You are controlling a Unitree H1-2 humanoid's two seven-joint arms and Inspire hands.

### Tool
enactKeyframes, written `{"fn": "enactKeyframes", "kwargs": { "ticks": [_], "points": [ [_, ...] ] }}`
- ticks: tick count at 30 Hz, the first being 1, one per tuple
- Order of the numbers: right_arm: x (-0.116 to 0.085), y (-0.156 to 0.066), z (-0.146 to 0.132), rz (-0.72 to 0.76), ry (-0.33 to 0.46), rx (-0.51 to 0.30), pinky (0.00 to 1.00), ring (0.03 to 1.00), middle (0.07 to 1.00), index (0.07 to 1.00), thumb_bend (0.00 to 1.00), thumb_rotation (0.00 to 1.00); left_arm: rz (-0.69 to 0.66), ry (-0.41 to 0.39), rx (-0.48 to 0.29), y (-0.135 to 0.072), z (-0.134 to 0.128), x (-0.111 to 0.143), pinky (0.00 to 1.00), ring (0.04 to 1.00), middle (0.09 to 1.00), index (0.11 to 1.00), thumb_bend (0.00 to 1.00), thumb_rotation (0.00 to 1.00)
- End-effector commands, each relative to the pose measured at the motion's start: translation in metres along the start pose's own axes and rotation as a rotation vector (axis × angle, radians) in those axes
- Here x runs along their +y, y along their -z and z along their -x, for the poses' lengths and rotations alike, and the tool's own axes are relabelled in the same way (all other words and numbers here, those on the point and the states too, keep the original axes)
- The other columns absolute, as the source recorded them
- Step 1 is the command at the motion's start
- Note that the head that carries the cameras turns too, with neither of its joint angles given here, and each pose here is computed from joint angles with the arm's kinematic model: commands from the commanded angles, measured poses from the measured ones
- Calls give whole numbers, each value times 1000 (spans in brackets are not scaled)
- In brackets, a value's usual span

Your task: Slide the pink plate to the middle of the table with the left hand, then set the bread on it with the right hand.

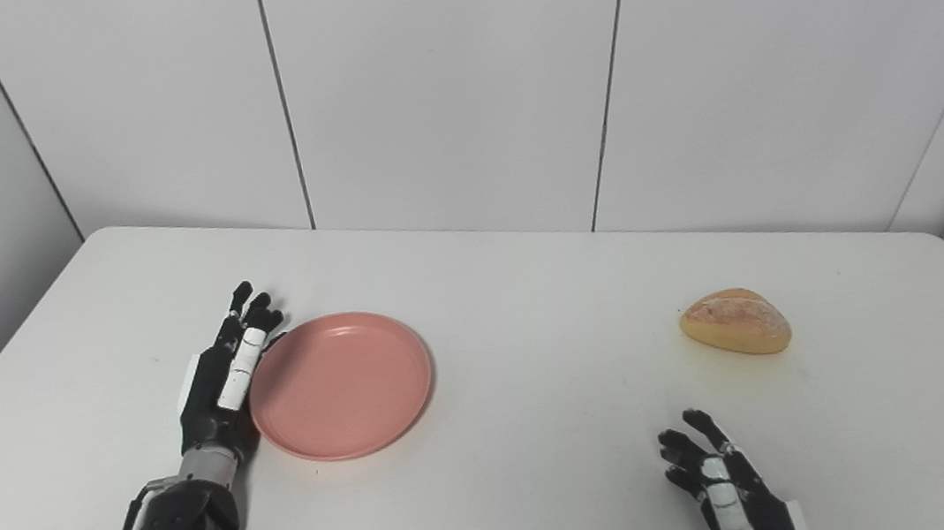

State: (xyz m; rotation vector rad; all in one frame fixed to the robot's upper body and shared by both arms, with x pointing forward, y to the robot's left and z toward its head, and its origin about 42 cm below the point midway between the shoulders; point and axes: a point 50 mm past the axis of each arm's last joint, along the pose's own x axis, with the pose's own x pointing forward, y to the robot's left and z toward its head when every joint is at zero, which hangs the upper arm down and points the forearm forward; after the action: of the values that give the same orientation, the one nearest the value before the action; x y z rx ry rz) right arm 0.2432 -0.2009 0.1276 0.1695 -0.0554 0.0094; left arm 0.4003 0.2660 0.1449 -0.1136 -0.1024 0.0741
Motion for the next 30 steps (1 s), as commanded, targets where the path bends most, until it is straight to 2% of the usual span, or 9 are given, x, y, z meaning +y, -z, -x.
{"fn": "enactKeyframes", "kwargs": {
  "ticks": [1, 11, 13, 14, 18, 22, 30],
  "points": [
    [7, -10, -2, -2, -18, -19, 825, 813, 769, 838, 852, 845, 10, 9, 5, -2, 3, -10, 875, 926, 972, 971, 901, 694],
    [15, -9, -3, 9, -21, -15, 834, 815, 772, 837, 851, 856, 31, 30, -26, -4, 14, -35, 844, 935, 974, 944, 909, 714],
    [18, -8, -4, 8, -24, -15, 829, 811, 769, 835, 859, 854, 26, 46, -37, -6, 15, -39, 845, 938, 977, 951, 875, 727],
    [19, -8, -4, 7, -25, -14, 824, 812, 769, 834, 861, 849, 24, 53, -41, -7, 15, -40, 902, 953, 981, 961, 855, 739],
    [25, -6, -5, 7, -33, -12, 825, 817, 772, 839, 869, 849, 35, 56, -56, -11, 14, -45, 969, 963, 984, 958, 862, 745],
    [31, -6, -6, 14, -36, -15, 826, 821, 777, 845, 863, 861, 50, 49, -60, -14, 14, -53, 968, 968, 985, 957, 911, 760],
    [39, -3, -9, -9, -42, -16, 836, 827, 783, 846, 808, 844, 49, 79, -68, -17, 15, -65, 986, 975, 993, 971, 909, 800]
  ]
}}
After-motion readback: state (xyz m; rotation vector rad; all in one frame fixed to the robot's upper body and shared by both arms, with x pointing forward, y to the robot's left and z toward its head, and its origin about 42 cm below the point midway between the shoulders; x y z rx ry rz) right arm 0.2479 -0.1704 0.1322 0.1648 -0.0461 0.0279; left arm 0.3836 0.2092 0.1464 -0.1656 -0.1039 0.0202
